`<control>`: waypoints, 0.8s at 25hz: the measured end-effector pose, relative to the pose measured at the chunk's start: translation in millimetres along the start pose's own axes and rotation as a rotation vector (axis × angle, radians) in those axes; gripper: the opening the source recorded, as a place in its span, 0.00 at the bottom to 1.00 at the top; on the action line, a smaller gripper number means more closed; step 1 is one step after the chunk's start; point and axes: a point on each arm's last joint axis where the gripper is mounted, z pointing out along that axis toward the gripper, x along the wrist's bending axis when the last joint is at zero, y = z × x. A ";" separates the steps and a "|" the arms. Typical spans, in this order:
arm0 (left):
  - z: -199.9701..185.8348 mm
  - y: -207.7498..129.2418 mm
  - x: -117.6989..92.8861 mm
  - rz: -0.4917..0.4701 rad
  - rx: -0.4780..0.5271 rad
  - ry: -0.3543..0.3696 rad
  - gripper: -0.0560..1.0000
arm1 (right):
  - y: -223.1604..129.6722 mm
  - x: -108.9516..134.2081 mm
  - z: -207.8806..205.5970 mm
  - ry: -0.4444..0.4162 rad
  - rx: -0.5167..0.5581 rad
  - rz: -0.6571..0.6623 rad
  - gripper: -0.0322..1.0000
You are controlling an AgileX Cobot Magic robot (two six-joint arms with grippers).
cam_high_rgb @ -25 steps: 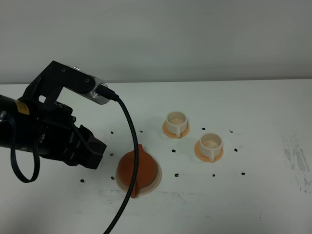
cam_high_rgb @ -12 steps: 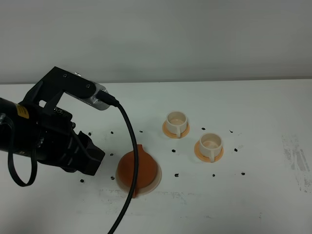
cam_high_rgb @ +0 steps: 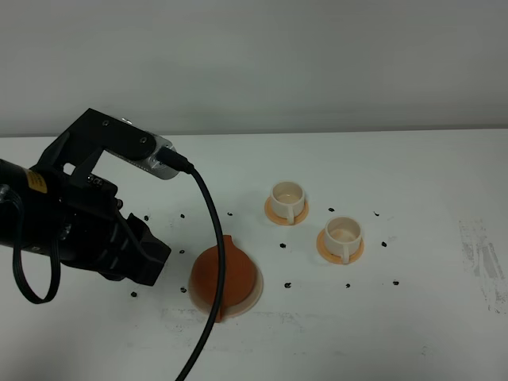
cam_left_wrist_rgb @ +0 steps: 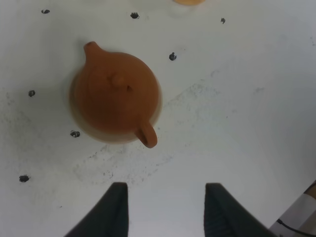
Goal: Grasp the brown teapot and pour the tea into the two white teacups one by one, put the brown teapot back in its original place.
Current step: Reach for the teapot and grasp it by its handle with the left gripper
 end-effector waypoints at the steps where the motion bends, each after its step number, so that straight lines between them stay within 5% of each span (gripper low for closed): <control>1: 0.0 0.0 0.0 0.000 0.000 0.000 0.42 | 0.0 0.1 0.0 0.001 0.000 0.000 0.54; 9: 1.5 -2.4 -6.9 -0.026 0.008 -0.044 0.42 | 0.0 0.2 0.0 0.003 0.000 0.003 0.54; 15: 19.9 -22.8 -42.8 0.030 0.014 -0.108 0.42 | 0.0 0.3 0.0 0.003 0.000 0.003 0.54; 20: 23.4 -24.1 -50.3 -0.027 -0.009 -0.054 0.42 | 0.0 0.4 0.0 0.004 0.000 0.004 0.54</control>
